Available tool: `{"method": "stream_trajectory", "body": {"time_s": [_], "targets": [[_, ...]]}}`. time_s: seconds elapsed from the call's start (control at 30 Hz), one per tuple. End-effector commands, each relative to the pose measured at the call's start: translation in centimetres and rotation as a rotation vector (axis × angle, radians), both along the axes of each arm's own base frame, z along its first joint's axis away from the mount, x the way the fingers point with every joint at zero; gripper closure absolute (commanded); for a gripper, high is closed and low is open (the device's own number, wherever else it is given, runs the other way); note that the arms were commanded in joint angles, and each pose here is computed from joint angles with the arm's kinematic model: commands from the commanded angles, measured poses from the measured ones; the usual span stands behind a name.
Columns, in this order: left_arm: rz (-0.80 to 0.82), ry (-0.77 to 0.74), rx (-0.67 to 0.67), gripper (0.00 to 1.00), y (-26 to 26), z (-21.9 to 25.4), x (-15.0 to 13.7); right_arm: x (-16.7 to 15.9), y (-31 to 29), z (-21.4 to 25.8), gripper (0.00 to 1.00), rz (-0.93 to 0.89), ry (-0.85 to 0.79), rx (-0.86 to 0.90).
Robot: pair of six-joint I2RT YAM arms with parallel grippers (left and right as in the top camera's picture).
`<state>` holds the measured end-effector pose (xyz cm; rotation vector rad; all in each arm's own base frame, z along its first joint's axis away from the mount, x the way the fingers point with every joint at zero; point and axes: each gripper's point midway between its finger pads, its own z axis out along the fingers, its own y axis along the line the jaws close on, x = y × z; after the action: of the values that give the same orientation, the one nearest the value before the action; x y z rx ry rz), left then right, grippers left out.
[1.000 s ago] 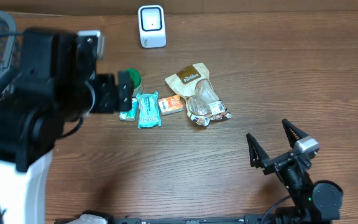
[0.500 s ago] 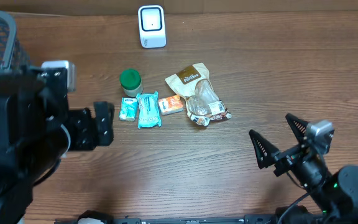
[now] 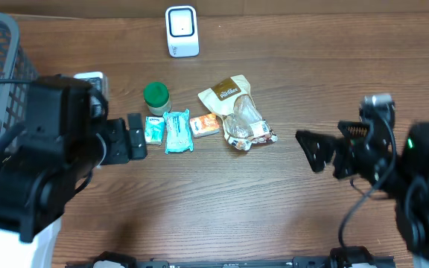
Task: Scan the item barcode
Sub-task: 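Move the right gripper over the bread bag and lower toward it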
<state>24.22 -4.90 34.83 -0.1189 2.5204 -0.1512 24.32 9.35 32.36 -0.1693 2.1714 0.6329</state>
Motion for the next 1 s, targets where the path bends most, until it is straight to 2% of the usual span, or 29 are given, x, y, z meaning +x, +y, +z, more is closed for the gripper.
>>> {"method": "stream_trajectory", "body": {"time_s": [0.0,0.17,0.33,0.6,0.63,0.7,0.73,0.97], "targets": [[0.009,0.033,-0.012,0.02,-0.4,-1.5,0.3,2.0,0.7,0.5,0.00,0.024,0.039,0.015],[-0.002,0.036,-0.026,0.01,-0.8,-2.2,0.9,4.9,0.9,-1.0,0.00,0.027,0.115,0.013],[-0.017,0.043,-0.047,0.00,-1.7,-3.2,2.5,8.1,1.2,-5.4,0.00,0.024,0.253,0.005],[-0.162,0.215,-0.262,0.02,-7.4,-6.9,5.0,10.3,1.6,-10.6,0.00,0.033,0.417,0.006],[-0.145,0.245,-0.273,0.14,-7.7,-7.7,5.5,10.4,1.6,-11.1,0.02,0.033,0.432,0.005],[-0.085,0.299,-0.294,0.30,-8.1,-9.0,6.2,10.6,1.6,-11.8,0.07,0.032,0.451,0.003],[-0.047,0.339,-0.307,0.45,-8.7,-10.2,7.0,10.7,1.6,-12.2,0.09,0.032,0.464,0.003],[-0.052,0.414,-0.248,0.73,-13.7,-15.8,9.8,10.8,1.6,-12.5,0.14,0.032,0.470,0.002]]}}
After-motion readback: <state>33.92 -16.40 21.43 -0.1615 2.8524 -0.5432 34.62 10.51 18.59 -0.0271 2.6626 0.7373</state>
